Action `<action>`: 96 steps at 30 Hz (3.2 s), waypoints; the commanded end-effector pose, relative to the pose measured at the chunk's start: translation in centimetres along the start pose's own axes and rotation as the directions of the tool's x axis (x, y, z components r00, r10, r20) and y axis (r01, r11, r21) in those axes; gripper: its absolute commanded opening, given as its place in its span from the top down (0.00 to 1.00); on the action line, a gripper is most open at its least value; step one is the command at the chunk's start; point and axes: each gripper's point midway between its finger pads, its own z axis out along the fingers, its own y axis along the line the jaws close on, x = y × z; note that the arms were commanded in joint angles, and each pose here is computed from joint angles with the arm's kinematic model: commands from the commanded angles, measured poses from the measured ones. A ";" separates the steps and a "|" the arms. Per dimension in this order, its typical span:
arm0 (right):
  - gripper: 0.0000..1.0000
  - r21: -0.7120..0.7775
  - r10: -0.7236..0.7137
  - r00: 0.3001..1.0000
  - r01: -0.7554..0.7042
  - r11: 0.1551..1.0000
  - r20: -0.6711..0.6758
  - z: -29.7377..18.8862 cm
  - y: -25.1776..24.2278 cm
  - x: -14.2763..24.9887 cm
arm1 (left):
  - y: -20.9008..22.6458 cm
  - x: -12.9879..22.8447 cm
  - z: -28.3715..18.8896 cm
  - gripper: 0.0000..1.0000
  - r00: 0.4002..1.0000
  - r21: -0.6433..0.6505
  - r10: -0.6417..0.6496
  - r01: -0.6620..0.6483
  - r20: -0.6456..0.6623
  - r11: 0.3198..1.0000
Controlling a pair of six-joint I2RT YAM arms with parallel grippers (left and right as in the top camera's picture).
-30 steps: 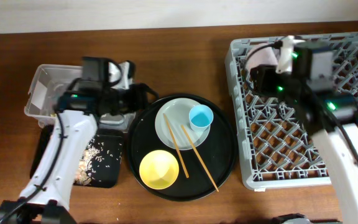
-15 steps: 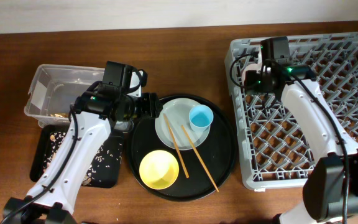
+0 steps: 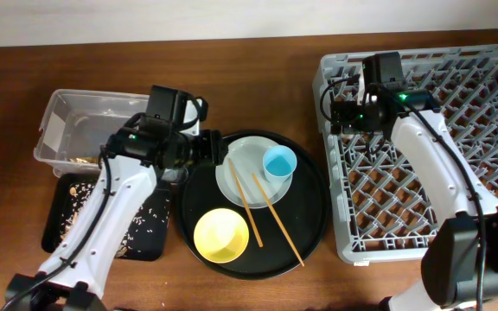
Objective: Sort waste into correct bins and load items into the dishwasher rack
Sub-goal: 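Place the pink cup upside down in the dish rack with the right gripper, then grasp the blue cup with the left gripper and pass it to the right gripper, then lower the blue cup upside down into the dish rack with the right gripper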
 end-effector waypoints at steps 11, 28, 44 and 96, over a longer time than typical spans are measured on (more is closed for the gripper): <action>0.02 -0.164 0.009 0.996 0.005 0.986 0.087 -15.7 1.5 2.7 | -3.9 2.1 7.3 0.50 0.998 -0.095 0.065 -0.067 -0.025 0.993; 0.02 -0.186 -0.033 0.999 0.032 0.982 0.001 -14.5 1.8 5.2 | -6.8 1.1 10.5 1.00 0.993 -0.016 0.115 -0.115 0.003 0.993; 0.00 -0.802 -0.197 0.805 0.586 0.115 0.559 -27.9 15.4 5.8 | -16.5 -1.7 -14.9 1.00 0.958 0.848 0.233 -0.260 0.167 0.462; 0.52 -0.086 0.132 0.954 -0.161 0.983 -0.270 -6.7 -3.4 8.3 | 3.2 -7.5 -7.4 0.01 0.947 -0.029 -0.133 0.148 0.291 0.989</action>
